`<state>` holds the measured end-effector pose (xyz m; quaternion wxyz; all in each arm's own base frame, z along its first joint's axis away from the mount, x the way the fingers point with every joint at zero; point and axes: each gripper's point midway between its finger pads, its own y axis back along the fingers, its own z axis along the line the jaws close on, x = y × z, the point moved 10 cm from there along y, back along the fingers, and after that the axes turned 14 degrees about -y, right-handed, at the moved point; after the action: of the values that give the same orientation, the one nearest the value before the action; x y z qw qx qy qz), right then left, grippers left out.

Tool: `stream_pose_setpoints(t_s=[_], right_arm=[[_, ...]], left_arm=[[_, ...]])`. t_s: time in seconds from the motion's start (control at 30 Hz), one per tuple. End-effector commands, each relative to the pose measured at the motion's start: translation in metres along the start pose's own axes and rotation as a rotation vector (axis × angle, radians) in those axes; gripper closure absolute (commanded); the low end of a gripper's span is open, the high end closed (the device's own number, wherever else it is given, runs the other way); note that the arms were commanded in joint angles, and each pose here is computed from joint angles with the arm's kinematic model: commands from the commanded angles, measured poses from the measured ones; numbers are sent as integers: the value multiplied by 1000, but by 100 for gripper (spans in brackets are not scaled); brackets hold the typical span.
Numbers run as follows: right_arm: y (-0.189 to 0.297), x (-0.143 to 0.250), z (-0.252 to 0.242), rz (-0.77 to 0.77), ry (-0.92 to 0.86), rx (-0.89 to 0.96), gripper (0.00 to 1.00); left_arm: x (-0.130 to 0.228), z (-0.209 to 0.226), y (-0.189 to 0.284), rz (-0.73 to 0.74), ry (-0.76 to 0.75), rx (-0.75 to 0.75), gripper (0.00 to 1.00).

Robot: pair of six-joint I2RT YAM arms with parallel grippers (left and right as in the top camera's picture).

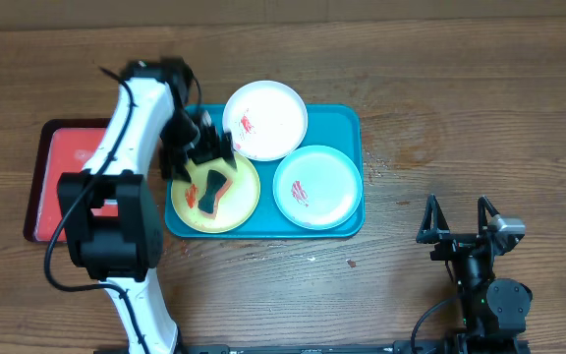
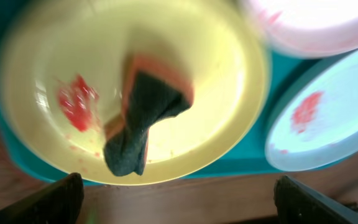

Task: Clean dirty plates on tray and stack at the side
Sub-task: 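Place the sponge on the yellow plate and withdraw the left gripper, then reach the right gripper to the yellow plate rim and grasp it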

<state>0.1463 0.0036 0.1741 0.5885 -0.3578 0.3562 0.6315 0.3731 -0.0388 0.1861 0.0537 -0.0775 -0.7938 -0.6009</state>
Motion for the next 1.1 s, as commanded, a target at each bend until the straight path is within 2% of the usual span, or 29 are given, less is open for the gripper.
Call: stream_pose_setpoints(t_s=[0.0, 0.13, 0.23, 0.53, 0.67, 0.73, 0.77, 0.8, 0.87, 0.9, 0.97, 1.07], right_arm=[[0, 1, -1, -9, 8, 3, 0], [0, 1, -1, -9, 8, 3, 0], [0, 1, -1, -9, 8, 3, 0], [0, -4, 3, -40, -8, -27, 0], [6, -2, 32, 136, -372, -373, 0], [12, -19, 43, 87, -501, -488, 0], [17, -32, 51, 18, -503, -566, 0], [23, -42, 57, -49, -474, -633, 0], [45, -71, 72, -274, -359, -786, 0], [58, -94, 80, -408, -337, -803, 0], [61, -116, 90, -407, -326, -741, 0], [55, -142, 108, -239, -206, -584, 0]], left_arm=[[0, 7, 70, -200, 7, -75, 2], [15, 29, 117, -322, 128, -217, 0], [29, 52, 135, -367, 241, -276, 0], [42, 93, 127, -277, 361, -253, 0], [38, 94, 120, -273, 357, -235, 0], [37, 92, 119, -279, 352, -207, 0], [37, 91, 119, -280, 350, -192, 0], [37, 90, 119, -280, 349, -185, 0], [36, 90, 119, -280, 348, -180, 0], [37, 90, 119, -280, 348, -180, 0], [37, 89, 118, -277, 347, -173, 0], [37, 89, 118, -276, 343, -166, 0]])
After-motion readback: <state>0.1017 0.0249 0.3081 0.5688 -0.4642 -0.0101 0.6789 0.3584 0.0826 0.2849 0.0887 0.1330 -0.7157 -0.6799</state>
